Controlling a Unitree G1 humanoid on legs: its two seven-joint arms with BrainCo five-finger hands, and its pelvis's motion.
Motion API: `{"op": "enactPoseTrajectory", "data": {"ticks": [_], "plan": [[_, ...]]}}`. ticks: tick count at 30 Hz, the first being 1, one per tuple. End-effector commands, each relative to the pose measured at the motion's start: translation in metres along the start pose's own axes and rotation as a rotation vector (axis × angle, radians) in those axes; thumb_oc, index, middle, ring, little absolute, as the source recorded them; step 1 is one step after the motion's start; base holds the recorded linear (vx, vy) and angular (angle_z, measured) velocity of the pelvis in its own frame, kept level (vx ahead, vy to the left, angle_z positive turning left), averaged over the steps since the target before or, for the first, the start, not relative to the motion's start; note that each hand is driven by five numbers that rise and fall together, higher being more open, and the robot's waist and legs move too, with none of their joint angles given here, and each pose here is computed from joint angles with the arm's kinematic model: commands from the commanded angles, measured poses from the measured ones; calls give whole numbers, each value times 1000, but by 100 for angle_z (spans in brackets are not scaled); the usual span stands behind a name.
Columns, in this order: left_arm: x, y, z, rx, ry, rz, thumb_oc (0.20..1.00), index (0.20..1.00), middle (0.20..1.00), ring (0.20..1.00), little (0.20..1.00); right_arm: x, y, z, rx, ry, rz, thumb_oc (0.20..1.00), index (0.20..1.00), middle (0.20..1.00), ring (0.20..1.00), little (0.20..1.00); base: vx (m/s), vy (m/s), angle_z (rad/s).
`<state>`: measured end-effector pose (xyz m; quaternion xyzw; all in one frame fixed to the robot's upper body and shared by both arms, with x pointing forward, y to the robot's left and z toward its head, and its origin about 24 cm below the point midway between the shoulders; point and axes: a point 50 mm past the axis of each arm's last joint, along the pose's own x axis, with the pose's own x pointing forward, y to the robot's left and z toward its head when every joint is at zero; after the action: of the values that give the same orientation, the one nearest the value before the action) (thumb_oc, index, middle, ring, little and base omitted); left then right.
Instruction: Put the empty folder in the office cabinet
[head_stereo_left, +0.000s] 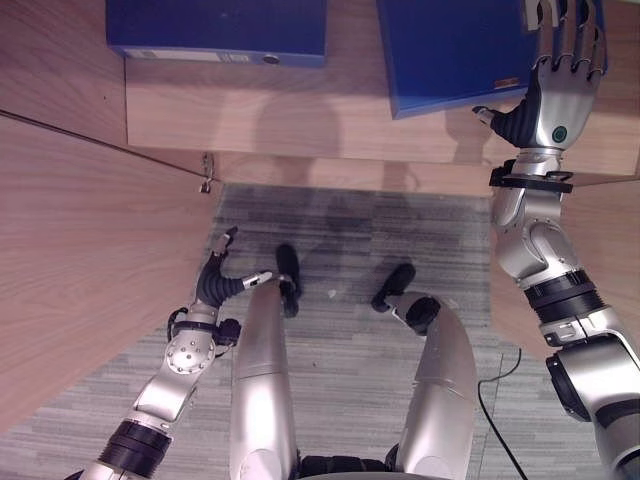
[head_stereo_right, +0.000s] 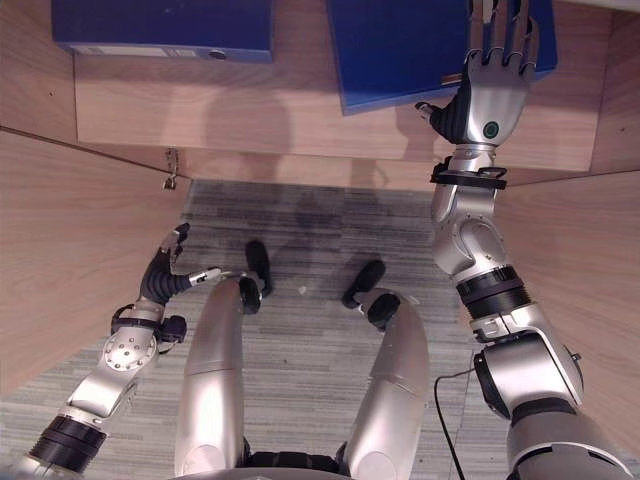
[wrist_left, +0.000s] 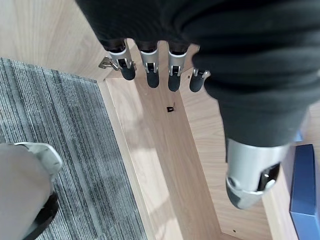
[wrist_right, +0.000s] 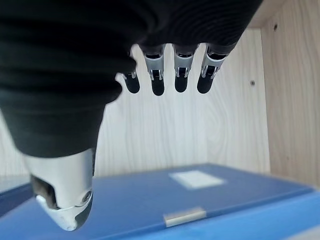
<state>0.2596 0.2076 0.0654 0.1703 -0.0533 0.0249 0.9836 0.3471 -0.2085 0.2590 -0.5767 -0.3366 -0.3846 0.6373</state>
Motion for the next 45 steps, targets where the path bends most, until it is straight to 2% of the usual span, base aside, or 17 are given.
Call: {"op": "enactPoseTrajectory", "data": {"ticks": [1,6,10,23,28,33,34,36,37,45], "plan": [[-14,-9,-5,-48,2,-13,1000,1000,1000,1000,1000,-7,-3,-19,-75,26,-51,1000,1000,1000,1000,1000,45,5,1],[-17,-7,-13,-56,42,8,1000,1000,1000,1000,1000,-24,3,-31,-88,52,-11,1000,1000,1000,1000,1000,40,4,-3],[-21,-5,-21,-50,76,37,1000,1000,1000,1000,1000,-75,35,-27,-79,61,217,1000,1000,1000,1000,1000,20,0,-3],[-26,-4,-29,-66,108,49,1000,1000,1000,1000,1000,-141,79,-26,-135,124,529,1000,1000,1000,1000,1000,1,-1,0],[-26,-2,-30,-58,113,47,1000,1000,1000,1000,1000,-150,82,-29,-160,116,573,1000,1000,1000,1000,1000,2,7,1],[-26,0,-27,-61,100,53,1000,1000,1000,1000,1000,-134,84,-27,-170,83,569,1000,1000,1000,1000,1000,1,4,1],[-24,-2,-26,-74,96,39,1000,1000,1000,1000,1000,-136,94,-28,-164,145,652,1000,1000,1000,1000,1000,0,0,0],[-22,-2,-24,-79,92,35,1000,1000,1000,1000,1000,-133,100,-24,-146,173,682,1000,1000,1000,1000,1000,-4,-10,2],[-21,-4,-23,-86,93,12,1000,1000,1000,1000,1000,-138,109,-24,-156,223,785,1000,1000,1000,1000,1000,-15,-12,8],[-19,-1,-26,-55,120,-45,1000,1000,1000,1000,1000,-117,122,0,-68,185,975,1000,1000,1000,1000,1000,-6,-2,3]]}}
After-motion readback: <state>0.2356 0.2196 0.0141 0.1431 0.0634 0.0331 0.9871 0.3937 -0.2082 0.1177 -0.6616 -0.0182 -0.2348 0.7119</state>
